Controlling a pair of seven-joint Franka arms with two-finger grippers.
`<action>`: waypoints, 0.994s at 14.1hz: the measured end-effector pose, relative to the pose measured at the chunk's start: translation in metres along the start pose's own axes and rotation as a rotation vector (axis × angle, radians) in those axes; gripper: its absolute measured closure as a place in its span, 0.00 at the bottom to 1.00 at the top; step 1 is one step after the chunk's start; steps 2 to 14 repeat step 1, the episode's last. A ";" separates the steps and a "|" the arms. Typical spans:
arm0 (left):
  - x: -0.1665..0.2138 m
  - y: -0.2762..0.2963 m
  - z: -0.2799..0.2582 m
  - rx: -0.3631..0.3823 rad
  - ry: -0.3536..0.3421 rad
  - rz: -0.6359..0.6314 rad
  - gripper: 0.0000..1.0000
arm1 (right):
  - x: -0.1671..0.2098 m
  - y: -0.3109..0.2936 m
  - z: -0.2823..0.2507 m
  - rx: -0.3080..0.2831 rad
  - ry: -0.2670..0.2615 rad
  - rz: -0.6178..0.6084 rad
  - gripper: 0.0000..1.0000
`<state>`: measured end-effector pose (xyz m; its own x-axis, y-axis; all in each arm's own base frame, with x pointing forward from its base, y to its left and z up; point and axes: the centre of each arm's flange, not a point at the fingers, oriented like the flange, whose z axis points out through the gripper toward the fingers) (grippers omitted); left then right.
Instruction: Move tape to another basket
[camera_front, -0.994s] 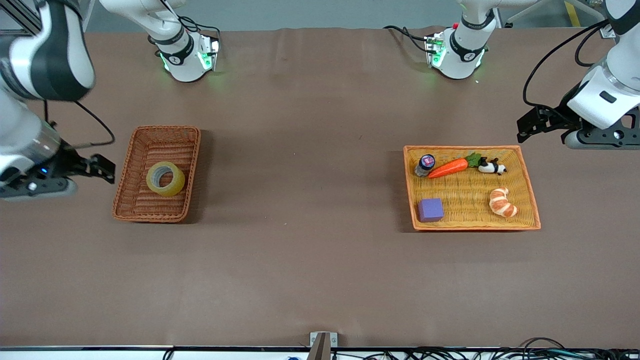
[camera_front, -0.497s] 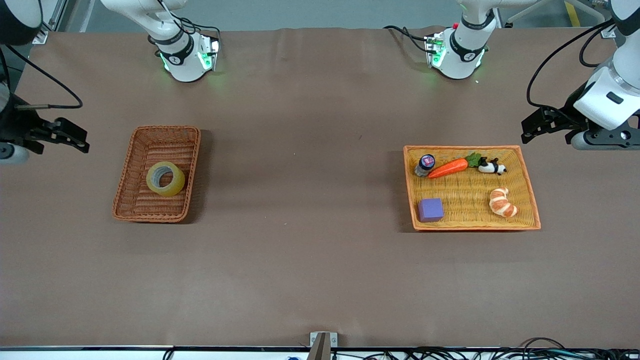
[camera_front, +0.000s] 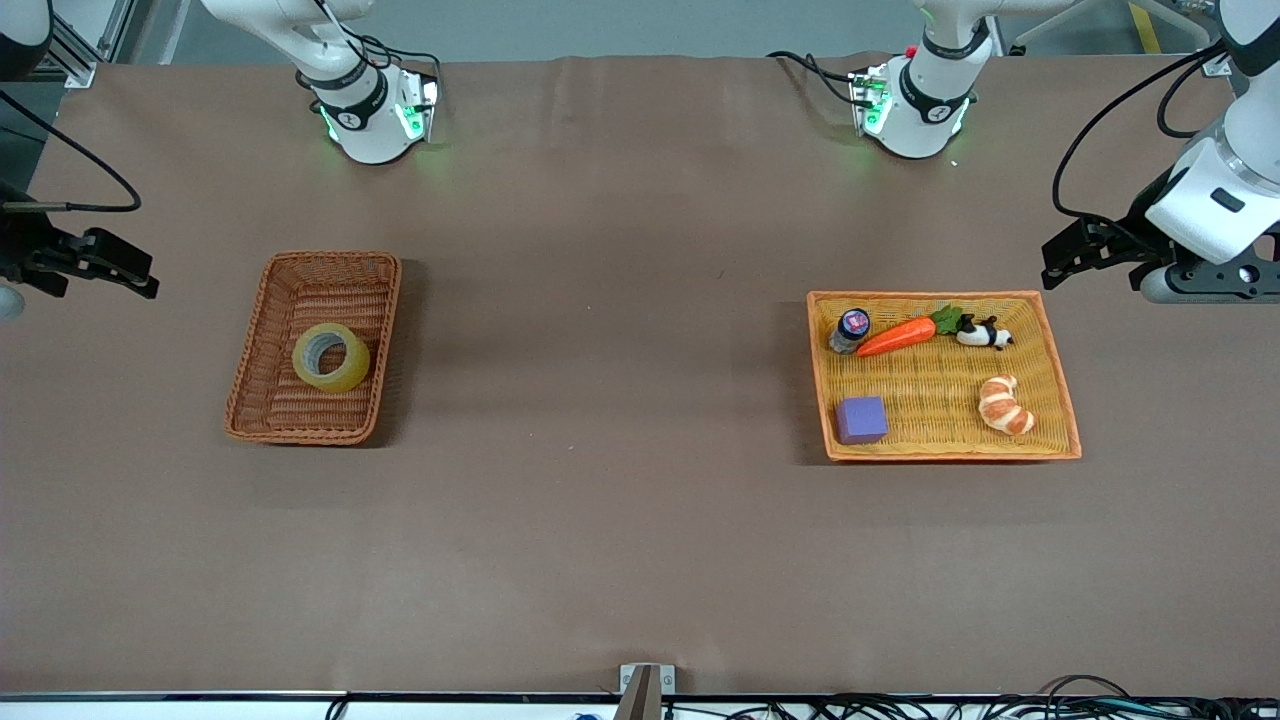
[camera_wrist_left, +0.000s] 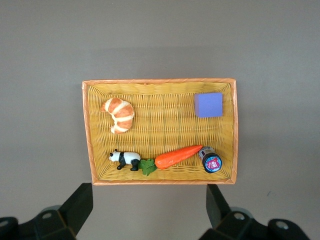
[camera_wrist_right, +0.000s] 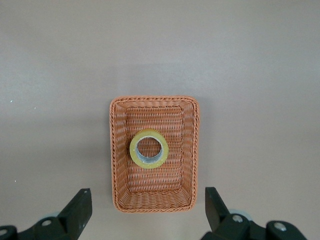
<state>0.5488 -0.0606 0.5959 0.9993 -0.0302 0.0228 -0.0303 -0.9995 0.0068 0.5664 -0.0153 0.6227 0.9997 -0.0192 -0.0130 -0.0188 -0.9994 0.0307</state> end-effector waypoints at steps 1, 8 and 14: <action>0.000 0.000 0.000 0.000 0.000 0.000 0.00 | 0.000 0.000 -0.001 0.000 0.002 0.001 0.00; 0.000 0.000 0.000 0.000 0.000 0.000 0.00 | 0.000 0.000 -0.001 0.000 0.002 0.001 0.00; 0.000 0.000 0.000 0.000 0.000 0.000 0.00 | 0.000 0.000 -0.001 0.000 0.002 0.001 0.00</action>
